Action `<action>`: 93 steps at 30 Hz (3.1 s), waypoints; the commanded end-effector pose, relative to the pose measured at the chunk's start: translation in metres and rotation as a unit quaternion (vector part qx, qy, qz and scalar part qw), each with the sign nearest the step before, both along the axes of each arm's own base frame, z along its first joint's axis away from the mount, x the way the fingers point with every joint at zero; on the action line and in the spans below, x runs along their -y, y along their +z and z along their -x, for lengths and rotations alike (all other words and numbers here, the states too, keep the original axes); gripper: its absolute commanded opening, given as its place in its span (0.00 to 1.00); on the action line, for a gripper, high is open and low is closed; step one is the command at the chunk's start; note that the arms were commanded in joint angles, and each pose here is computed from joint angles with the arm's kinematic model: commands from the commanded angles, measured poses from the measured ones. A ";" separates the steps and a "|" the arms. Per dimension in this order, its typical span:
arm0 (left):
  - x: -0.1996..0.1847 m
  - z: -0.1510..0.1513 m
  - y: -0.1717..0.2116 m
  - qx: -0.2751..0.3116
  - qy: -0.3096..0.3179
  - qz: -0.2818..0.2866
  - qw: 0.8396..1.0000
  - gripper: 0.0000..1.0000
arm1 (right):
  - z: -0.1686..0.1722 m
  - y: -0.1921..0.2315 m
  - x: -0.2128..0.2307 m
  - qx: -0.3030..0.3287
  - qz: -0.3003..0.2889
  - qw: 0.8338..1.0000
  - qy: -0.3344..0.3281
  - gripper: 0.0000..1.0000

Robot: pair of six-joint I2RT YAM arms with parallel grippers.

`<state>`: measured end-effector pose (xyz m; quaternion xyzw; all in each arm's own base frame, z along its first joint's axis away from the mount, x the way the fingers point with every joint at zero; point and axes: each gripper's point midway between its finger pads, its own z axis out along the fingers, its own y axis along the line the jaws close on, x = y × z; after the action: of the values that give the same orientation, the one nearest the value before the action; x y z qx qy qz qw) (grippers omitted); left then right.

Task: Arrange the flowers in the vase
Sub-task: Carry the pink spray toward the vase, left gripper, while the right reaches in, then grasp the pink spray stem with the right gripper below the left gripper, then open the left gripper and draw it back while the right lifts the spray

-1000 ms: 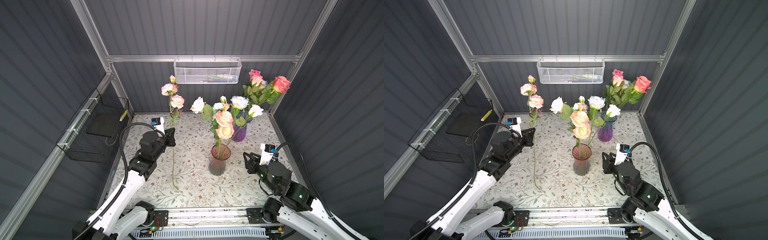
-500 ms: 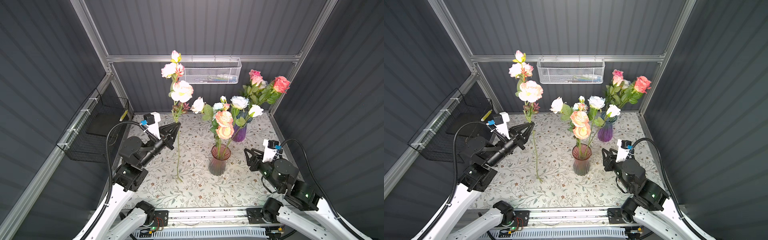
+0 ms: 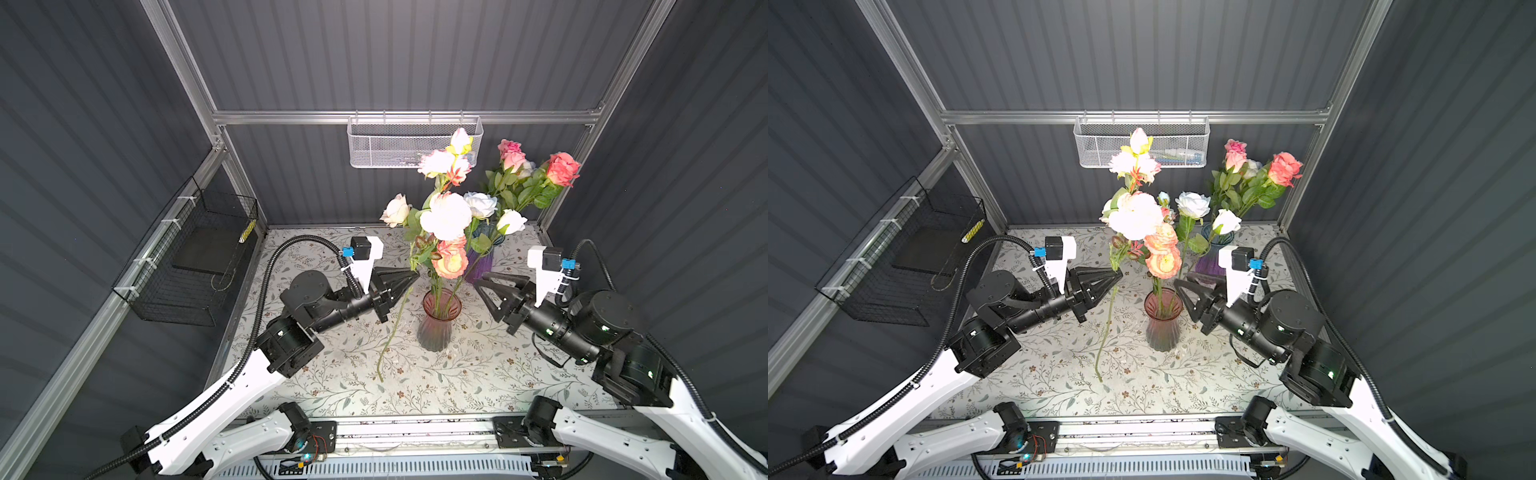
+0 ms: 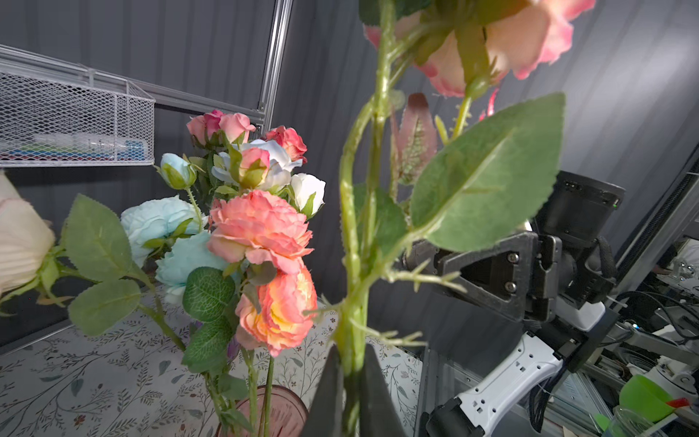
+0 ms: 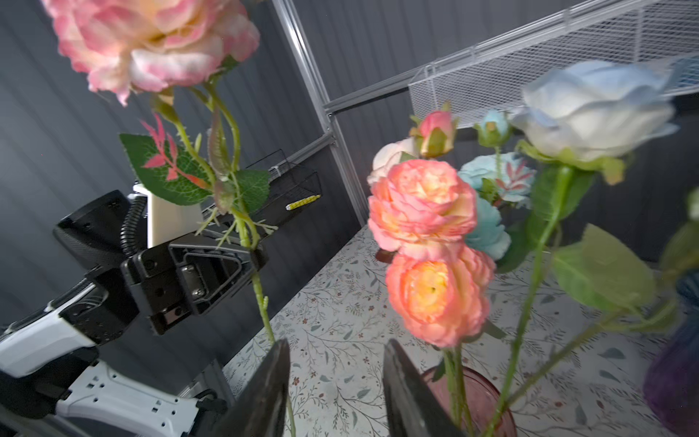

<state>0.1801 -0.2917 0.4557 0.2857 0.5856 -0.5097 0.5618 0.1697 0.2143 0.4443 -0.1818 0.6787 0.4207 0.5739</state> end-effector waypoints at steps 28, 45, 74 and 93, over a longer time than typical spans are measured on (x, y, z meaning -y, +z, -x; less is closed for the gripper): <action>-0.010 0.011 0.041 0.012 -0.009 0.076 0.997 0.00 | -0.003 -0.004 -0.109 0.042 0.085 0.992 0.080 0.49; -0.018 0.009 0.041 0.015 0.008 0.094 0.995 0.14 | -0.010 0.005 -0.127 0.052 0.061 0.993 0.082 0.09; -0.175 0.017 -0.049 -0.014 0.294 0.066 0.953 1.00 | -0.017 0.094 -0.027 0.176 0.078 0.978 -0.083 0.07; -0.167 0.008 -0.074 -0.039 0.299 0.038 0.953 1.00 | -0.074 0.053 0.032 0.123 0.104 0.965 -0.207 0.07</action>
<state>0.1687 -0.1234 0.3897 0.0599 0.6369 -0.3568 0.6808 0.2360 0.1742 0.5046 -0.1546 0.6639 0.1732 0.7108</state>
